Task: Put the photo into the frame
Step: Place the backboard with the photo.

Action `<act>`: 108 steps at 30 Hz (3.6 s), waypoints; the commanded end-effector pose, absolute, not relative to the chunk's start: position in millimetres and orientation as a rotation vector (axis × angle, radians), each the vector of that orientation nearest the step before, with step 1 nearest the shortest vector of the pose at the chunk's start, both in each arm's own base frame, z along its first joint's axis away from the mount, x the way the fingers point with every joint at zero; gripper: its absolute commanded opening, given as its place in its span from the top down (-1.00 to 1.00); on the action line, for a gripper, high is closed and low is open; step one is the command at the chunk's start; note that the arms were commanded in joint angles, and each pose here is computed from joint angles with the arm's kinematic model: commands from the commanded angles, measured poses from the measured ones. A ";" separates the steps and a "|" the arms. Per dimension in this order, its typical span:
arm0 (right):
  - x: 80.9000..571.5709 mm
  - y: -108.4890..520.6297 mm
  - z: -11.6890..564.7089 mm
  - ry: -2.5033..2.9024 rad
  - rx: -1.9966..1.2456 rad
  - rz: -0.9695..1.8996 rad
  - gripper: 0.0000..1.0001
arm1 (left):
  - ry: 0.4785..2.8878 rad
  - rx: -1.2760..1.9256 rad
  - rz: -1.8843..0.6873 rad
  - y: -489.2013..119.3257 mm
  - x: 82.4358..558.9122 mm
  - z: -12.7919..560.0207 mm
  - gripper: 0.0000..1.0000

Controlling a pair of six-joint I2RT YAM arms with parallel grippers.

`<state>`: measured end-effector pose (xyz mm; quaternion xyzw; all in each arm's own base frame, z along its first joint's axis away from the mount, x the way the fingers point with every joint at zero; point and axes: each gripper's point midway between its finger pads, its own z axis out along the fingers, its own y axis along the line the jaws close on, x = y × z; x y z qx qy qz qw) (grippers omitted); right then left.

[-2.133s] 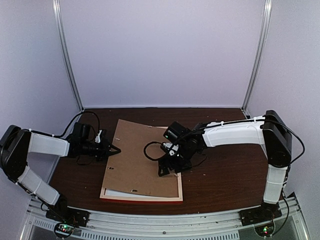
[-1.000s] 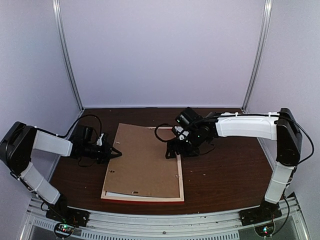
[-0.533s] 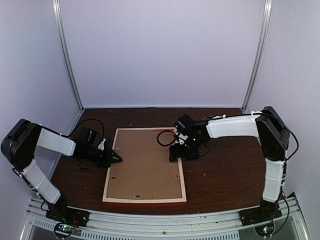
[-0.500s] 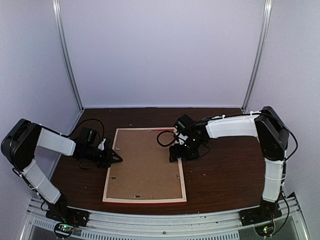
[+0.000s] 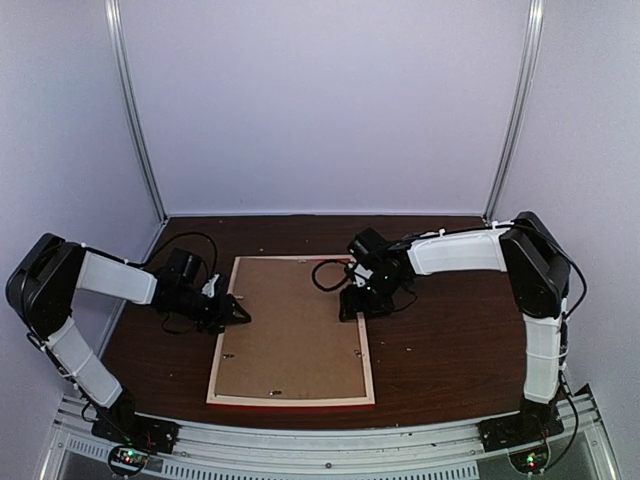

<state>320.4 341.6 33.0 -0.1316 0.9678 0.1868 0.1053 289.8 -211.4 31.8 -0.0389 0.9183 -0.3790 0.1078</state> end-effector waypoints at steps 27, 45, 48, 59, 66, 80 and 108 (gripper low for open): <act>335.6 345.5 33.2 2.837 -0.410 0.629 -0.19 | 2.932 -0.070 -0.764 -188.5 263.0 18.3 -0.45; 338.6 355.2 43.1 2.792 -0.413 0.735 -0.19 | 2.994 -0.153 -0.676 -180.0 259.6 29.2 -0.55; 338.4 359.0 44.7 2.779 -0.418 0.766 -0.20 | 3.009 -0.173 -0.659 -177.9 257.8 30.1 -0.57; 340.0 357.2 46.2 2.762 -0.463 0.763 -0.22 | 3.019 -0.247 -0.613 -173.3 257.8 34.2 -0.61; 342.5 354.3 45.9 2.756 -0.471 0.771 -0.23 | 3.019 -0.259 -0.564 -168.1 255.9 39.6 -0.62; 340.1 357.0 44.0 2.744 -0.484 0.810 -0.24 | 2.996 -0.239 -0.489 -161.9 263.5 62.2 -0.66; 334.7 352.0 35.9 2.780 -0.426 0.805 -0.20 | 3.016 -0.025 -0.425 -161.9 272.6 29.0 -0.67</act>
